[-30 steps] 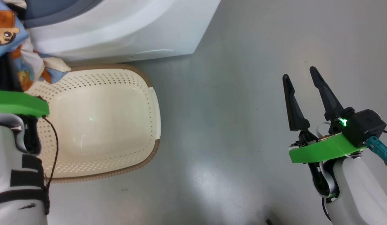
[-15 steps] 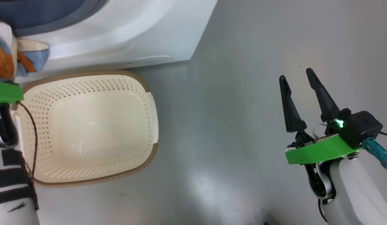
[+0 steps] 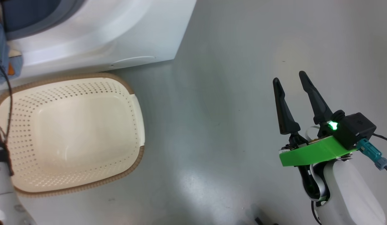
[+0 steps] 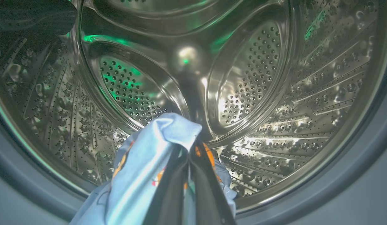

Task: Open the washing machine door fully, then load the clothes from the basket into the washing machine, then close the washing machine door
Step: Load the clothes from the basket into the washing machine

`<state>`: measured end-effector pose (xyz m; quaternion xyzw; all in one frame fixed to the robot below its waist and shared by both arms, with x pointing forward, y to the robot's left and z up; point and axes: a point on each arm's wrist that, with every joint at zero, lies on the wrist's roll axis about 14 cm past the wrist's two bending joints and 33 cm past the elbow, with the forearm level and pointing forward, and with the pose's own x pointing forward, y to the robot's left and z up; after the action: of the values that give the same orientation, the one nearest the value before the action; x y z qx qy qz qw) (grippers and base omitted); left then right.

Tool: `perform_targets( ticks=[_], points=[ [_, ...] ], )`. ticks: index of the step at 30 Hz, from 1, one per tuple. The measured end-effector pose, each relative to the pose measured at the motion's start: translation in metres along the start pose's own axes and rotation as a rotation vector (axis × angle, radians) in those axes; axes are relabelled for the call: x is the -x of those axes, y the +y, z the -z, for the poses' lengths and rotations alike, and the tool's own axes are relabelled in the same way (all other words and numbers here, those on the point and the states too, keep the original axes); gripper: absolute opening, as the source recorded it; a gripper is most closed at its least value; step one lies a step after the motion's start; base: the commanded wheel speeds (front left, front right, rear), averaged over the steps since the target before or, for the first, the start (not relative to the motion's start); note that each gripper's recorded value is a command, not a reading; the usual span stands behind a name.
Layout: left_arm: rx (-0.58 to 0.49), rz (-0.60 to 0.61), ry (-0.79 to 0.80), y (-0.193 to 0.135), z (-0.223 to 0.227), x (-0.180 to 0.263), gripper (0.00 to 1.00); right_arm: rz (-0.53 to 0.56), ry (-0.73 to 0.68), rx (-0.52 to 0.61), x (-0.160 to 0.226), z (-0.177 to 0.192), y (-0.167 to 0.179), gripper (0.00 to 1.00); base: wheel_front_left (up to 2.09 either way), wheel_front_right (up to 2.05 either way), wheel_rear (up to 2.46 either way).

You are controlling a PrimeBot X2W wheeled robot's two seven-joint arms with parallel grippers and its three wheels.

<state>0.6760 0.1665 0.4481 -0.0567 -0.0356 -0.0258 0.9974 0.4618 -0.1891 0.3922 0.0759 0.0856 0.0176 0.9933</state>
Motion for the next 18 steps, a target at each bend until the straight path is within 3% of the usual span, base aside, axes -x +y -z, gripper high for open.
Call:
perform_targets(
  ticks=[18],
  points=[
    [-0.013, 0.038, 0.108, -0.009, 0.023, -0.024, 0.00, 0.011, 0.011, -0.009, 0.005, 0.002, -0.002, 1.00, 0.00, 0.00, 0.00]
  ],
)
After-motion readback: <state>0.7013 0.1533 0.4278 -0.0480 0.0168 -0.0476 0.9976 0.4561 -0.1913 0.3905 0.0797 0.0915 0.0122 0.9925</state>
